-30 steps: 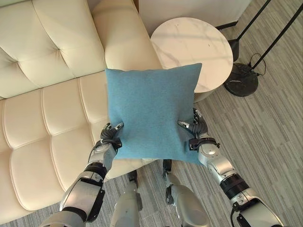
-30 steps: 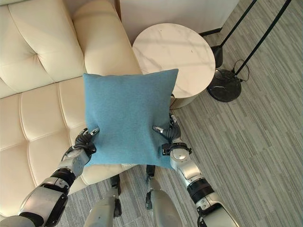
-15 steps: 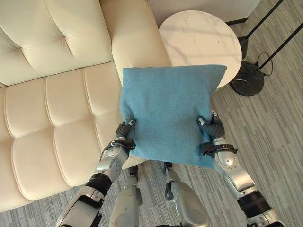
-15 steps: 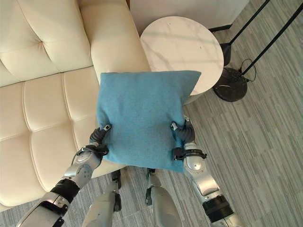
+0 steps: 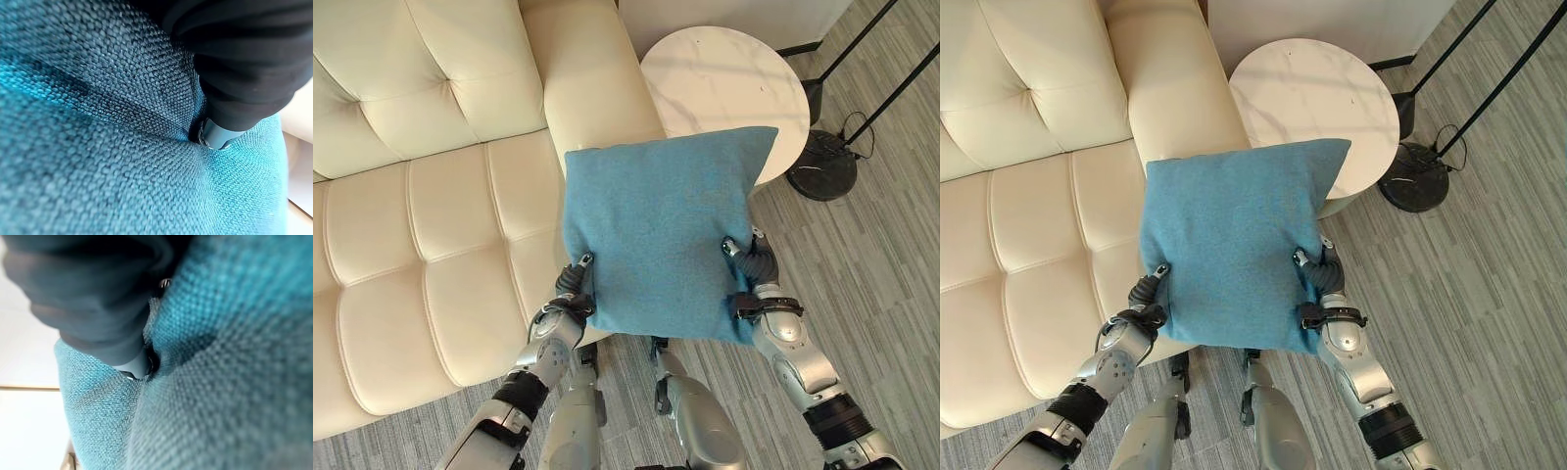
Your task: Pick up all the scattered cushions and arrange them neatly on the sofa.
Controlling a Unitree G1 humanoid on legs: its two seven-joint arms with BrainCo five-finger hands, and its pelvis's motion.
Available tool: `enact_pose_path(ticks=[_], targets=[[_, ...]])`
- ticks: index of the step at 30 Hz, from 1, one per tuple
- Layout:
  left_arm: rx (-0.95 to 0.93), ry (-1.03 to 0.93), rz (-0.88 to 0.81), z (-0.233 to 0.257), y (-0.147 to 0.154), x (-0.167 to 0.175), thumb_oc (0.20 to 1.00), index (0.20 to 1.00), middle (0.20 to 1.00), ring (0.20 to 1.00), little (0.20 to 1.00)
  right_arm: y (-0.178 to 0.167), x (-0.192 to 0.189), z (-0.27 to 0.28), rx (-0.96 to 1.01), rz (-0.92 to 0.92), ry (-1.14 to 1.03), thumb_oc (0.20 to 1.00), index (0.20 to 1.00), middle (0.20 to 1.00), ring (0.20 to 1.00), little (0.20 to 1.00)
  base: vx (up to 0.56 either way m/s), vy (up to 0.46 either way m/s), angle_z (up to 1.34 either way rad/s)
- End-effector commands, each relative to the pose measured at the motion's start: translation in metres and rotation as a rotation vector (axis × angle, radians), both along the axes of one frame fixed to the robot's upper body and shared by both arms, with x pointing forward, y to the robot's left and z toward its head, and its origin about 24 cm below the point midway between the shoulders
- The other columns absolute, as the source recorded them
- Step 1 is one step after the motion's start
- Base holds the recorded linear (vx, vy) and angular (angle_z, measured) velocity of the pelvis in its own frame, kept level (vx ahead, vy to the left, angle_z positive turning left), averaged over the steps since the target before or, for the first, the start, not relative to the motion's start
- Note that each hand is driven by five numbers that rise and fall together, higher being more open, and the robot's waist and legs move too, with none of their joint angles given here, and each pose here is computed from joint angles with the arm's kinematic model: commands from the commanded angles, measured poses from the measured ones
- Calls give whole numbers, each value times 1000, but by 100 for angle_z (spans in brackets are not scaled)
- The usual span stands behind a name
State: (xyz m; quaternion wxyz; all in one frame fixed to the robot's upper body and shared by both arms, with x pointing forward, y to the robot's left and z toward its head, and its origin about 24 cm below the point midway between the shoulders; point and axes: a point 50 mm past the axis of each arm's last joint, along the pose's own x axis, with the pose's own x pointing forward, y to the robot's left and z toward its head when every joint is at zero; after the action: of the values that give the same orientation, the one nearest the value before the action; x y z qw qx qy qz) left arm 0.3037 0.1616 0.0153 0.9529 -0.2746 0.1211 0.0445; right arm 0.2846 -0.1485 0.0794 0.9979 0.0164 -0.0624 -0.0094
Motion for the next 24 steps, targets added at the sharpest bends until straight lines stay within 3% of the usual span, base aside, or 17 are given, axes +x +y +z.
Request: enact_pose_path(ticks=[1, 2, 3, 6, 11, 16, 17, 24], targets=[[-7, -503, -269, 91, -74, 2, 200, 200, 200, 200, 200, 47, -14, 8, 71, 254, -84, 200, 200, 200, 200, 200, 45, -3, 2], [-7, -503, -269, 92, -74, 2, 200, 200, 200, 200, 200, 47, -14, 8, 71, 254, -84, 200, 200, 200, 200, 200, 89, 7, 5], [185, -595, -183, 104, -50, -3, 200, 200, 200, 200, 200, 43, -14, 9, 48, 248, -104, 200, 200, 200, 200, 200, 86, 11, 8], [381, -666, -51, 110, -24, -13, 200, 200, 200, 200, 200, 43, -14, 19, 21, 259, -168, 200, 200, 200, 200, 200, 99, 11, 5], [550, -758, 163, 126, 9, -35, 200, 200, 200, 200, 200, 46, -13, 45, -41, 271, -316, 200, 200, 200, 200, 200, 105, 25, 20], [697, -834, 320, 138, 21, -50, 200, 200, 200, 200, 200, 50, -20, 68, -59, 242, -471, 200, 200, 200, 200, 200, 86, 27, 28], [754, -869, 397, 142, 24, -58, 200, 200, 200, 200, 200, 53, -27, 84, -69, 218, -588, 200, 200, 200, 200, 200, 62, 25, 21], [854, -996, 589, 155, 28, -83, 200, 200, 200, 200, 200, 61, -53, 117, -144, 110, -887, 200, 200, 200, 200, 200, 64, 47, 16]])
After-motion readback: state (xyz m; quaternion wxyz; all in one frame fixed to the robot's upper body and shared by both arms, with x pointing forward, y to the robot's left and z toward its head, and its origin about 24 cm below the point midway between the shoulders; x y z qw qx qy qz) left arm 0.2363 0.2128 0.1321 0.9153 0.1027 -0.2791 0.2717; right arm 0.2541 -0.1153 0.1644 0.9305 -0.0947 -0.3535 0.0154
